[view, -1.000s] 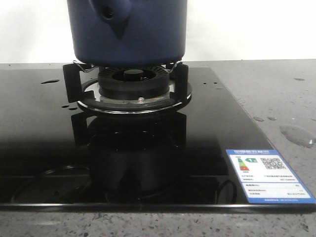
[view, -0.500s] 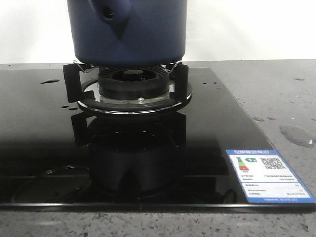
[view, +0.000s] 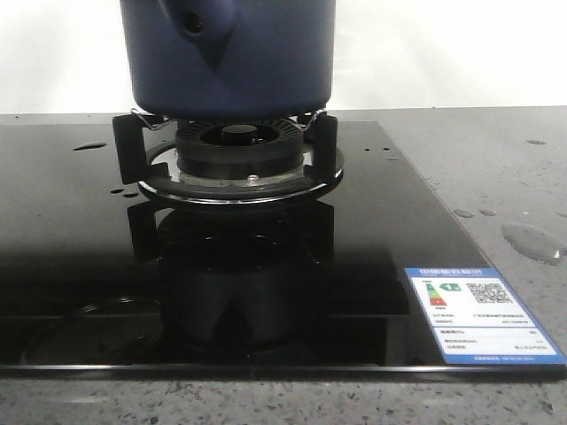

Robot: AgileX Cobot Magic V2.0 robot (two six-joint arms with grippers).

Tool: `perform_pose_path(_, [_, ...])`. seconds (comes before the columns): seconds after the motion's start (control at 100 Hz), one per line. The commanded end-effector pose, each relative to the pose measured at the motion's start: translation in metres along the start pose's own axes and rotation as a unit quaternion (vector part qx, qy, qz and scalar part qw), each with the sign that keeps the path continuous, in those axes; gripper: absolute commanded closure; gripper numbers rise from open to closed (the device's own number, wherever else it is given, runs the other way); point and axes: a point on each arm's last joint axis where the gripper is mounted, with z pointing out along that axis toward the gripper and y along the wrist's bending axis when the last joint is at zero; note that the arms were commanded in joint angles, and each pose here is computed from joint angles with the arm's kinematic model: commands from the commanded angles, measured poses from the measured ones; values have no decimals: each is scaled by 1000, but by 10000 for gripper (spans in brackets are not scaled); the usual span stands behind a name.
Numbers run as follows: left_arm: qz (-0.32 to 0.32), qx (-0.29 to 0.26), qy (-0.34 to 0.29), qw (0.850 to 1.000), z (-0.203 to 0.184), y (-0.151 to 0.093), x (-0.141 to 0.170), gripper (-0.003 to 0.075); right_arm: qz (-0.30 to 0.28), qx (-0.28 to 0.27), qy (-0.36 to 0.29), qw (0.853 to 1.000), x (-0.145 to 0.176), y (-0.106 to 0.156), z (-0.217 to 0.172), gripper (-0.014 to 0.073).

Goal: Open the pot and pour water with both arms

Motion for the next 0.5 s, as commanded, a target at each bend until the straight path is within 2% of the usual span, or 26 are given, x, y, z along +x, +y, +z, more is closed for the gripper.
perform_pose_path(0.0, [-9, -2, -49, 999, -13, -5, -26, 345, -7, 27, -101, 994, -41, -13, 2, 652])
perform_pose_path(0.3, [-9, -2, -49, 999, -13, -5, -26, 345, -8, 23, -94, 995, -40, -12, 2, 652])
perform_pose_path(0.42, [-9, 1, -49, 999, -13, -6, -26, 345, -4, -5, -27, 1000, -33, -9, 4, 650])
perform_pose_path(0.49, [-12, 17, -50, 999, -13, -8, -27, 345, 21, -6, 29, 999, -32, -12, 6, 650])
